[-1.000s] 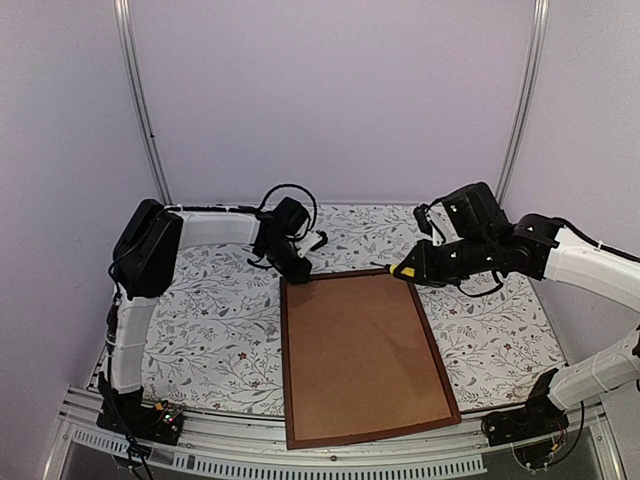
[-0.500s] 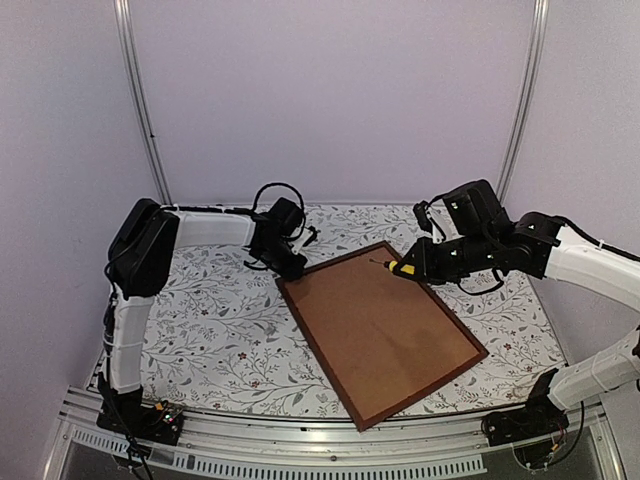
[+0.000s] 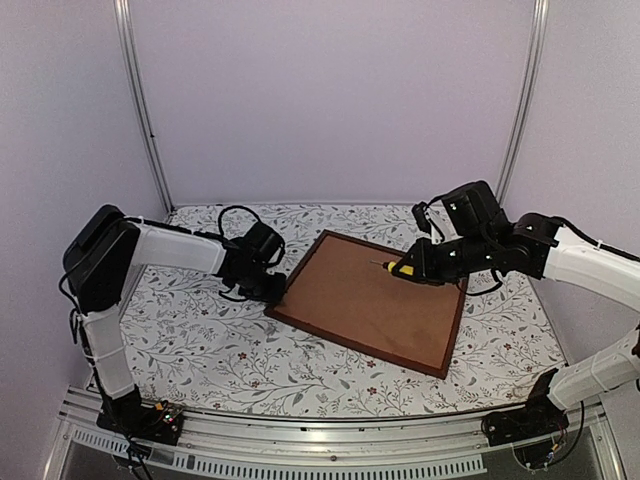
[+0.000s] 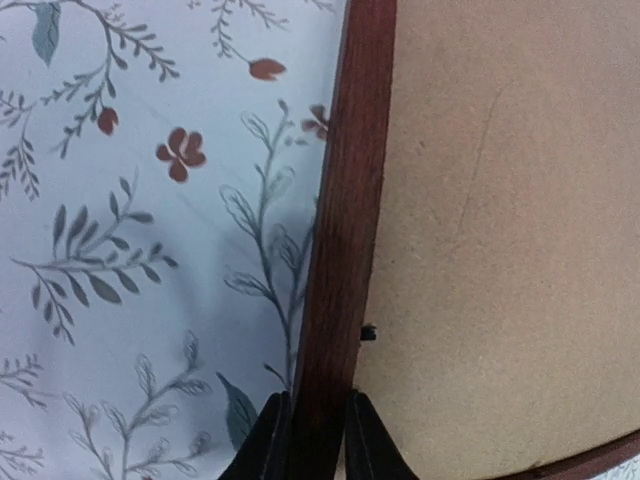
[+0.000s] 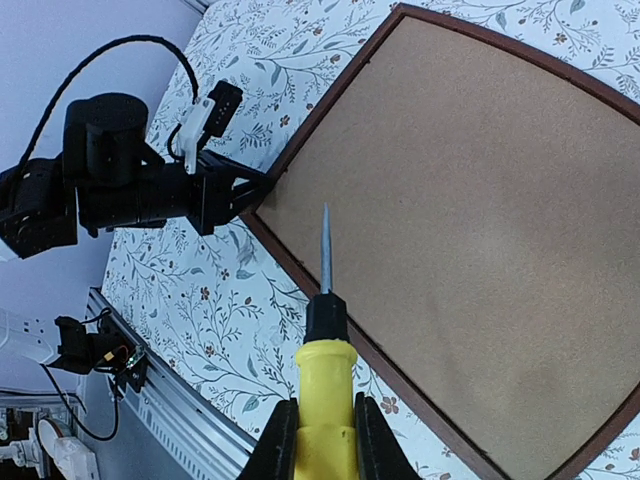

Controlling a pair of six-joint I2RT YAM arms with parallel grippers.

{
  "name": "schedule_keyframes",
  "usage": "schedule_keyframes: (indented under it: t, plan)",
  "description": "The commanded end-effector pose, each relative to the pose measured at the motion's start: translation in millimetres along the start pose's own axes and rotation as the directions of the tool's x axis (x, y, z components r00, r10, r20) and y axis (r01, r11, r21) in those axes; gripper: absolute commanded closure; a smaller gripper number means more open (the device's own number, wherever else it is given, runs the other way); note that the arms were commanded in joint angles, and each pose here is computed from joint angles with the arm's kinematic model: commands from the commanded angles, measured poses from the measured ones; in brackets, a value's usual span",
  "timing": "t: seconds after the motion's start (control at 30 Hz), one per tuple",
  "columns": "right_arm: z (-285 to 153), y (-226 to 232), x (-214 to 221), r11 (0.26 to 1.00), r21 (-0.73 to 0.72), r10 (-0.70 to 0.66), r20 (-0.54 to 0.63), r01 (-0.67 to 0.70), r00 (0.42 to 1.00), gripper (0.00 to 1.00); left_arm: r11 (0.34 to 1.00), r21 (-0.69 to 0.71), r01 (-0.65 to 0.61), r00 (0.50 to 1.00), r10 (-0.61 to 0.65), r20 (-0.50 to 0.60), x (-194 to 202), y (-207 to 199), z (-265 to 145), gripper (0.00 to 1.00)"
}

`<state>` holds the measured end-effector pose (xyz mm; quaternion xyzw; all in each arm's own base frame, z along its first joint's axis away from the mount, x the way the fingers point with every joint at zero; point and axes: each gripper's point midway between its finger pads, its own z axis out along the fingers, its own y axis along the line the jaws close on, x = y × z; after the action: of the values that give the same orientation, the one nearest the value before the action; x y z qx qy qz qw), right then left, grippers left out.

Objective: Take the photo out of the frame
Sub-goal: Rotate the photo frame at the center of the board.

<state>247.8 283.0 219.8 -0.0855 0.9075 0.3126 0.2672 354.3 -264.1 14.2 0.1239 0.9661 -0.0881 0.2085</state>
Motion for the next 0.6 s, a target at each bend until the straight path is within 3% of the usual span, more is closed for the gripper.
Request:
schedule_keyframes:
  t: [0.0, 0.17, 0.27, 0.5, 0.57]
  plan:
    - [12, 0, 5, 1.000, -0.022, 0.001, -0.031, -0.002, 1.000, 1.00, 0.996, -0.049, 0.074, 0.951, -0.085, -0.298, 134, -23, 5, 0.91]
    - [22, -3, 16, 1.000, -0.027, 0.002, -0.073, -0.004, 0.997, 1.00, 0.997, -0.030, 0.066, 0.946, -0.072, -0.315, 174, -62, -16, 0.90]
    - [30, -8, 27, 1.000, -0.028, 0.009, -0.116, -0.013, 0.993, 1.00, 0.998, -0.036, 0.051, 0.954, -0.059, -0.295, 186, -76, -25, 0.81]
    - [51, -11, 57, 0.997, -0.065, 0.020, -0.238, -0.036, 0.971, 1.00, 0.998, 0.019, 0.053, 0.969, -0.047, -0.242, 179, -95, -49, 0.79]
    - [57, -9, 65, 0.996, -0.076, 0.016, -0.272, -0.038, 0.962, 1.00, 0.997, 0.052, 0.057, 0.973, -0.044, -0.226, 174, -102, -58, 0.75]
